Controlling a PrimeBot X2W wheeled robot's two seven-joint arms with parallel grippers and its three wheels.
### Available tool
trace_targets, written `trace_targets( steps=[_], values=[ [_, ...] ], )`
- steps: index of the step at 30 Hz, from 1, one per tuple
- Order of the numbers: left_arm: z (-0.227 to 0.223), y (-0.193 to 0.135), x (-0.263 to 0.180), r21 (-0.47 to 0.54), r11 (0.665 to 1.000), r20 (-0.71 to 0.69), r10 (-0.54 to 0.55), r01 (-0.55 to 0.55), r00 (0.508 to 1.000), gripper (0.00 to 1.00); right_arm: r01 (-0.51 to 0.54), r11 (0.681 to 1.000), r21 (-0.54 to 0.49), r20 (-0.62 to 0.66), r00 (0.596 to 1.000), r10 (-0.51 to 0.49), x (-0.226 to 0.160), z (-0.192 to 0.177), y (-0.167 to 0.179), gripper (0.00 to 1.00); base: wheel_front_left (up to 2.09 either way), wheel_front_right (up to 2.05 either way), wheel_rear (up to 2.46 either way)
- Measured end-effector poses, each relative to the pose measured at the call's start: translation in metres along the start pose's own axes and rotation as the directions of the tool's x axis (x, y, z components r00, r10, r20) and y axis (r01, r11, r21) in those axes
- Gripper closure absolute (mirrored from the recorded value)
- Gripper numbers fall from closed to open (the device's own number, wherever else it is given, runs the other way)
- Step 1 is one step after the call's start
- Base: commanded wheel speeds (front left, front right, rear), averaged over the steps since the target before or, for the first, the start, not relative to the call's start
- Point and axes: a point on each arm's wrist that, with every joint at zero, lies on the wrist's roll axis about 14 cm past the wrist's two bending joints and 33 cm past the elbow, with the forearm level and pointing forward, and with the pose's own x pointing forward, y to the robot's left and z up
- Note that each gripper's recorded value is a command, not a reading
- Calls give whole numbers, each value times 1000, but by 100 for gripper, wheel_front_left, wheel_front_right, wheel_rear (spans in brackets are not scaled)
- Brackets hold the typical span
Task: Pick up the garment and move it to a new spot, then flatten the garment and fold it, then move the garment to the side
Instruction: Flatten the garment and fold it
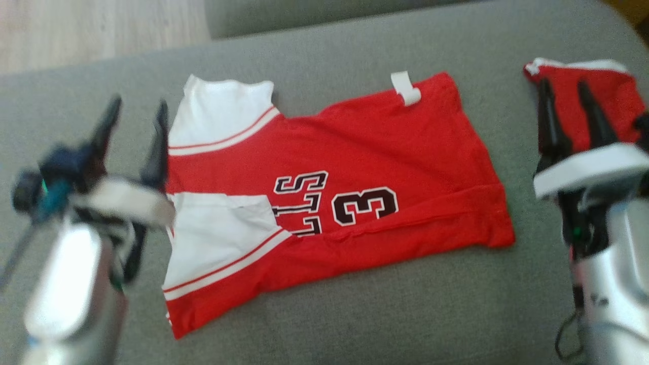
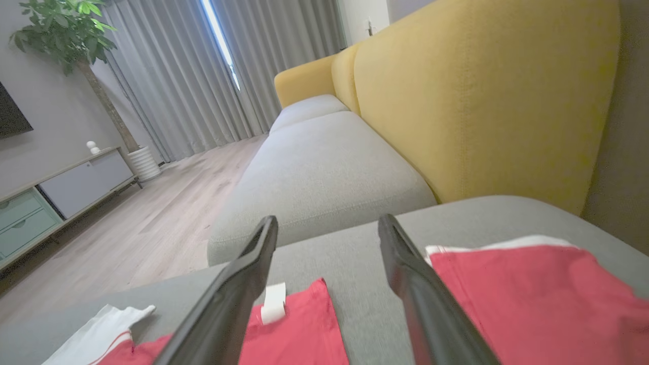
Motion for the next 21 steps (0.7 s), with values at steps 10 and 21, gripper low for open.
trace_targets(
  steps=[10, 21],
  values=[
    [-50, 36, 98, 30, 997, -318, -53, 66, 947, 0, -83, 994, -71, 28, 996, 85, 61, 2, 17, 0, 0, 0, 0],
    [-135, 34, 133, 9, 991, -600, -100, 132, 794, 0, -81, 994, -67, 6, 997, 82, 79, -26, 9, 0, 0, 0, 0]
  ],
)
